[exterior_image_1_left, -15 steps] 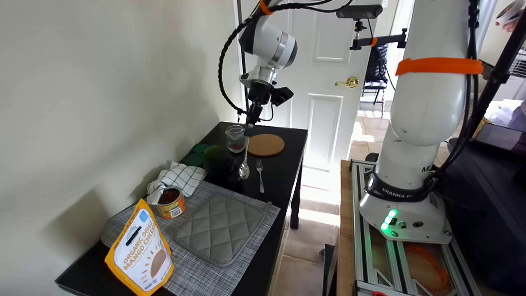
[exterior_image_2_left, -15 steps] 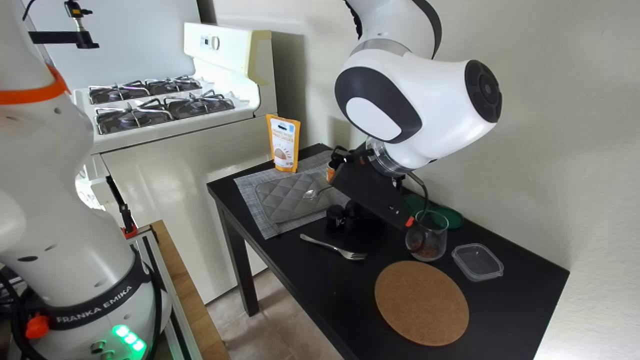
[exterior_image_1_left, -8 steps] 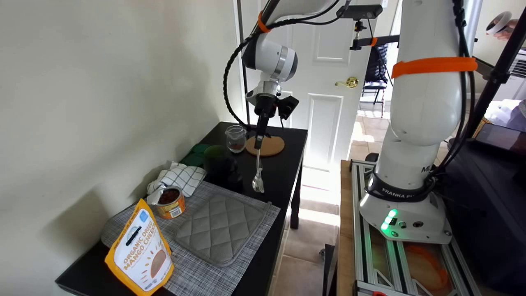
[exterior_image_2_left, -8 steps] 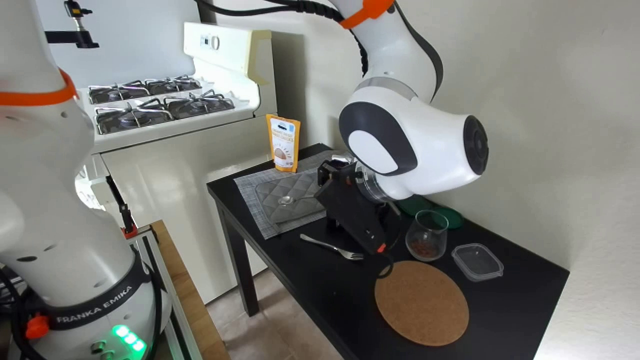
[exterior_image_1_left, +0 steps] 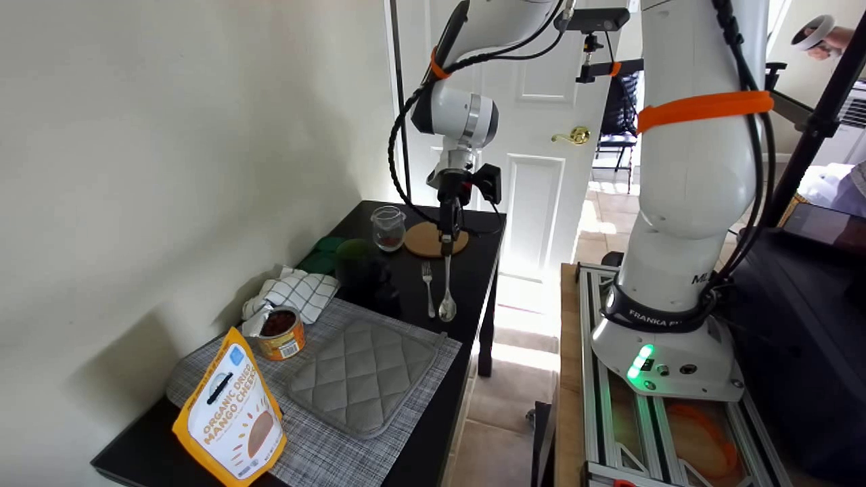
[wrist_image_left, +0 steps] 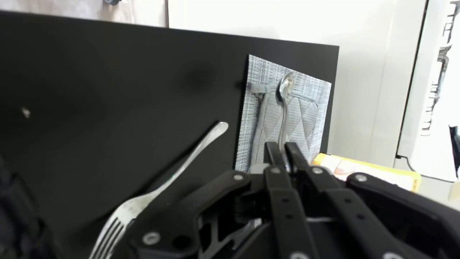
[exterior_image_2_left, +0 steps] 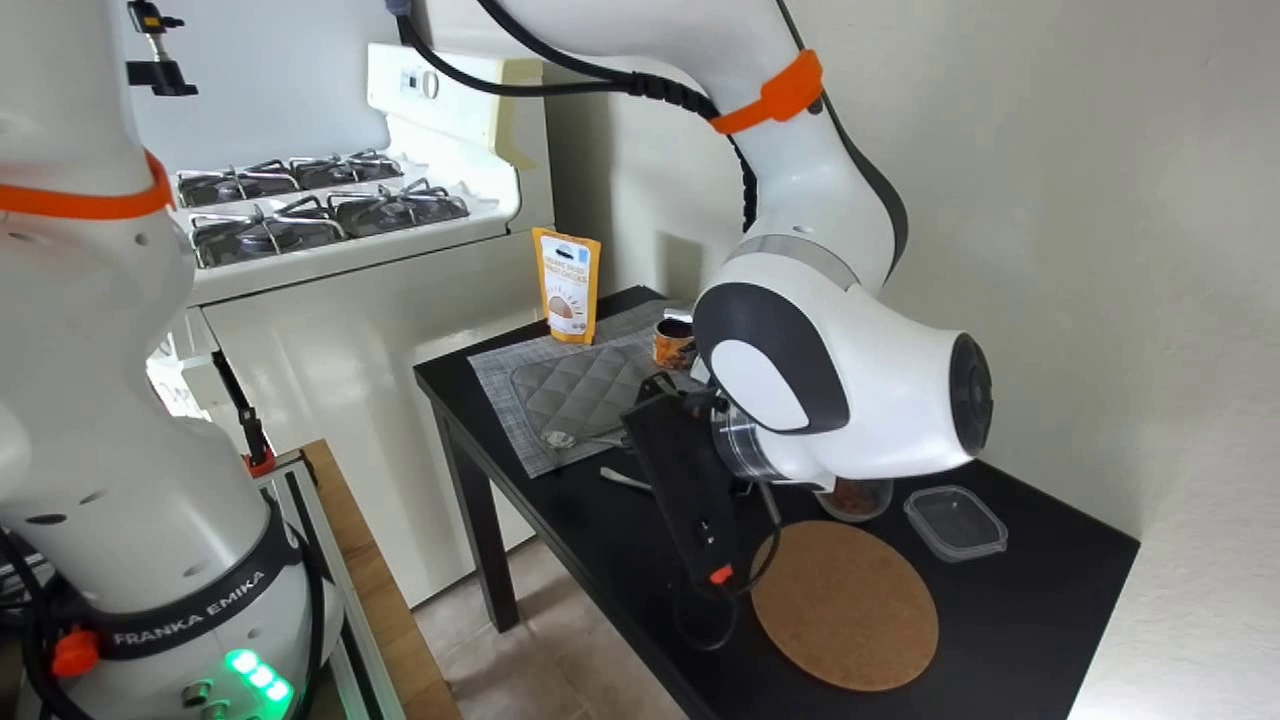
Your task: Remove the silver spoon and fork from the mug.
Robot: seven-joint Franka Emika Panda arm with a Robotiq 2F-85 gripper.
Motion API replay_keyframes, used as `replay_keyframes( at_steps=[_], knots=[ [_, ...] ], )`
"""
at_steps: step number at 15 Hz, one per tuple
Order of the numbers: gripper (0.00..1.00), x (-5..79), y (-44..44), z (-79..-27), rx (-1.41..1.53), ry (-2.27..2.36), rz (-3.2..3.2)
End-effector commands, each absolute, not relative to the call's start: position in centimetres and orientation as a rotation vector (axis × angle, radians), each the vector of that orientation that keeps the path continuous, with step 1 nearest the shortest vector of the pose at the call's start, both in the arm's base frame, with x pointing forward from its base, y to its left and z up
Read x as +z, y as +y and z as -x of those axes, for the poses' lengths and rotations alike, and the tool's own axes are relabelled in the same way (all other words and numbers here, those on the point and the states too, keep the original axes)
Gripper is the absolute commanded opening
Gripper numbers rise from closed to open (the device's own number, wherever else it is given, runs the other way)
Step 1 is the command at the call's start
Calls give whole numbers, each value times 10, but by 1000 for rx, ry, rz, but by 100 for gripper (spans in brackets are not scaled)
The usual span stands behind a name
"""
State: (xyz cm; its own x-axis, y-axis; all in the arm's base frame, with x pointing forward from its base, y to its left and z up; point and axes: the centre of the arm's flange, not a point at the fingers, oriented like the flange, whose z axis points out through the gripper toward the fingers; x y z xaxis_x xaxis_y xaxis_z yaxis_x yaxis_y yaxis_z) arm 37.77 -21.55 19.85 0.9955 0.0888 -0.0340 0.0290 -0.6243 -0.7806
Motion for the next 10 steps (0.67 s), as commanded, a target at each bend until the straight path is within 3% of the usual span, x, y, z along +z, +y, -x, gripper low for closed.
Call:
replay_keyframes(
  at_steps=[1,10],
  knots=[
    [2,197,-236,-372,165,100,2250],
    [2,185,-273,-386,236,373,2281]
  ],
)
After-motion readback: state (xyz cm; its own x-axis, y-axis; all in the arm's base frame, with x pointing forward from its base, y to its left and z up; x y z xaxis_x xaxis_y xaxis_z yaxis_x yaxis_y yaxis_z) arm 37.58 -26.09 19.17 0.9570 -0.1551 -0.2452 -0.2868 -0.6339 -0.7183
